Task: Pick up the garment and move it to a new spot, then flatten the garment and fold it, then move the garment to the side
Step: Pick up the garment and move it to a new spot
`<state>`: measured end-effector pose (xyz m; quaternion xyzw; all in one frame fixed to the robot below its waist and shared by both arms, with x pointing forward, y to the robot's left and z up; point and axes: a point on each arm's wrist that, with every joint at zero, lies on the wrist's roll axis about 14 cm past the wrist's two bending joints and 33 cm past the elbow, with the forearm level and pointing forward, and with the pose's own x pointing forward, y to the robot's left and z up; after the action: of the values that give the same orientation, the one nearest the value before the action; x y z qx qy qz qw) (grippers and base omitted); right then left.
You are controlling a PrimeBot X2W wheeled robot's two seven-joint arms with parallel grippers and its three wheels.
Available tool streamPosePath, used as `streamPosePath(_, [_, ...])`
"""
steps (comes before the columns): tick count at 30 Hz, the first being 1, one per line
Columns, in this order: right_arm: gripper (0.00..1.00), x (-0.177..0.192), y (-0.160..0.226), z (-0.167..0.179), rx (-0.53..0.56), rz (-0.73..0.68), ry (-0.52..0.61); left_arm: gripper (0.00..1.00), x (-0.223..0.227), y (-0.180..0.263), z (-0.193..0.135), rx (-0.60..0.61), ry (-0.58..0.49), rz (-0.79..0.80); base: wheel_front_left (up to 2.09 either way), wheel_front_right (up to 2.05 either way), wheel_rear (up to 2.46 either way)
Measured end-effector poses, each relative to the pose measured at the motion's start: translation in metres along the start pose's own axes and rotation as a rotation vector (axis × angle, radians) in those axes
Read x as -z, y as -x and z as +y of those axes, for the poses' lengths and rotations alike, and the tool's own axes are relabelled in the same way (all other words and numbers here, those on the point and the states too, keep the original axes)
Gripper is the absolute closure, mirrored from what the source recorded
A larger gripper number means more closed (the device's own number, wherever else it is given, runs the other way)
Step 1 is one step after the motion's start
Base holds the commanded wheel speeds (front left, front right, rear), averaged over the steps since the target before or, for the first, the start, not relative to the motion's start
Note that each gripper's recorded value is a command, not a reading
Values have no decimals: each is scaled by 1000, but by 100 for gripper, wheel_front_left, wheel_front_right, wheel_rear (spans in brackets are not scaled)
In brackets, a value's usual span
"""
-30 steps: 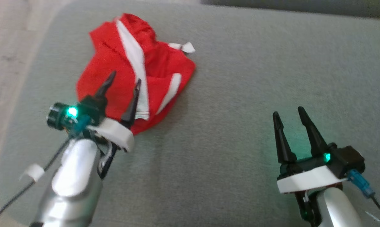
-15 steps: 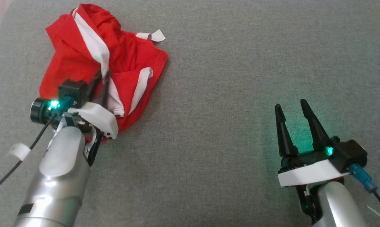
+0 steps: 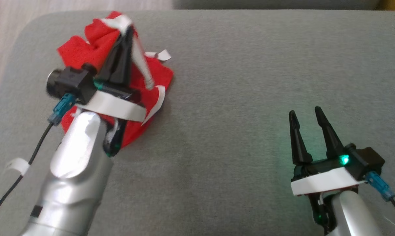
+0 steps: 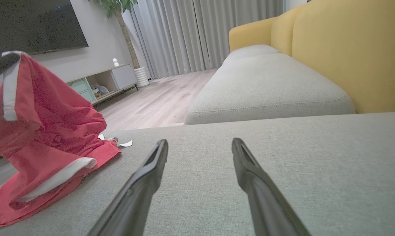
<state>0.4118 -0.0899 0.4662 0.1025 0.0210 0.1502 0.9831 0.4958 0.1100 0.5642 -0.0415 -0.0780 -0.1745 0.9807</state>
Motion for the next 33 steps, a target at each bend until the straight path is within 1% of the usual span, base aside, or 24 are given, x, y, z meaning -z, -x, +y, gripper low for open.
streamPosePath(3, [0, -7, 7, -5, 21, -17, 0, 100, -24, -11, -38, 106, 50, -58, 0, 0, 0])
streamPosePath(8, [0, -19, 23, -20, 78, -49, -6, 100, -43, -26, -108, 291, 146, -65, 0, 0, 0])
streamPosePath(12, [0, -26, 37, -31, 125, -69, -21, 100, -50, -39, -162, 437, 153, -61, 0, 0, 0])
streamPosePath(15, [0, -30, 49, -41, 170, -81, -38, 100, -59, -52, -198, 522, 175, -83, 0, 0, 0])
streamPosePath(16, [0, -32, 52, -44, 183, -85, -41, 100, -61, -54, -212, 558, 185, -87, 0, 0, 0])
streamPosePath(17, [0, -32, 52, -44, 183, -85, -41, 100, -61, -54, -212, 558, 185, -87, 0, 0, 0])
streamPosePath(20, [0, -37, 62, -53, 223, -99, -50, 100, -57, -62, -249, 644, 210, -74, 0, 0, 0])
streamPosePath(23, [0, -42, 70, -63, 264, -115, -53, 100, -44, -65, -277, 711, 237, -49, 0, 0, 0])
streamPosePath(24, [0, -43, 74, -67, 281, -116, -55, 66, -39, -65, -287, 738, 244, -37, 0, 0, 0])
streamPosePath(25, [0, -42, 77, -71, 298, -114, -57, 9, -32, -64, -296, 763, 250, -23, 0, 0, 0])
streamPosePath(26, [0, -41, 80, -75, 314, -110, -58, 0, -25, -61, -305, 790, 262, -4, 0, 0, 0])
streamPosePath(29, [0, -36, 85, -83, 347, -92, -57, 0, 6, -50, -327, 858, 264, 80, 0, 0, 0])
streamPosePath(31, [0, -33, 85, -87, 358, -80, -56, 0, 26, -45, -332, 878, 265, 132, 0, 0, 0])
streamPosePath(33, [0, -30, 83, -88, 360, -74, -58, 0, 40, -41, -331, 877, 246, 170, 0, 0, 0])
